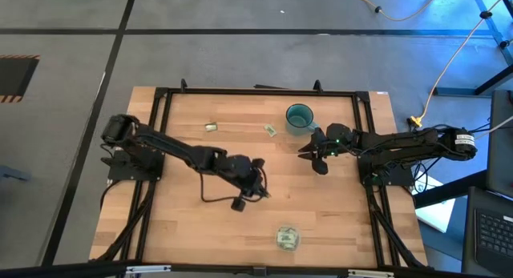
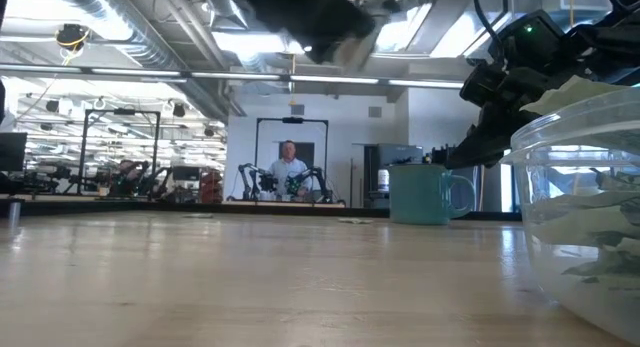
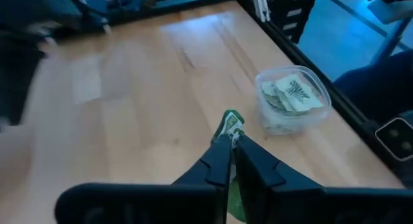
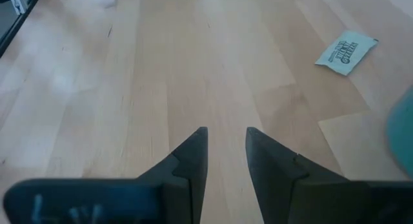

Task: Pick and place items into bin
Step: Put the green truvia packet into the transparent bin

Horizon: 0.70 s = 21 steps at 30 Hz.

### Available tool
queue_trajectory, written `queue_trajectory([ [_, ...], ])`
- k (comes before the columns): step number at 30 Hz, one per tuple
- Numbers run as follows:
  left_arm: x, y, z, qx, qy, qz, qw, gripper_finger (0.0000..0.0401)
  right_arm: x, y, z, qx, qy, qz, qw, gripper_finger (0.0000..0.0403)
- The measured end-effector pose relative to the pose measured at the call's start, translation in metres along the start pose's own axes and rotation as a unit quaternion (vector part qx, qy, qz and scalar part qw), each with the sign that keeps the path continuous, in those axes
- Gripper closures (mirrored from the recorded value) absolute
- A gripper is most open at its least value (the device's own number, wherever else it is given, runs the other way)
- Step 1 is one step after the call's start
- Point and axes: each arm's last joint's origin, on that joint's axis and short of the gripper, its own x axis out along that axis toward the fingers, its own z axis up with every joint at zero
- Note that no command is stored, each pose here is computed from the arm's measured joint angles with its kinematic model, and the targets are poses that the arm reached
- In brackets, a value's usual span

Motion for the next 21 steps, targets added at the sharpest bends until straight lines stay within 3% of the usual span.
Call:
queue_trajectory([
  [9,0.053,-0.035,0.032,0.009,0.037,-0.043,0.998,0.0386,0.0,0.001,-0.001,0.036,0.003,0.003,0.999,0.0294],
  [21,0.137,-0.077,0.048,0.066,0.042,-0.087,0.993,0.0386,0.001,0.006,-0.003,0.033,0.015,0.013,0.999,0.0294],
])
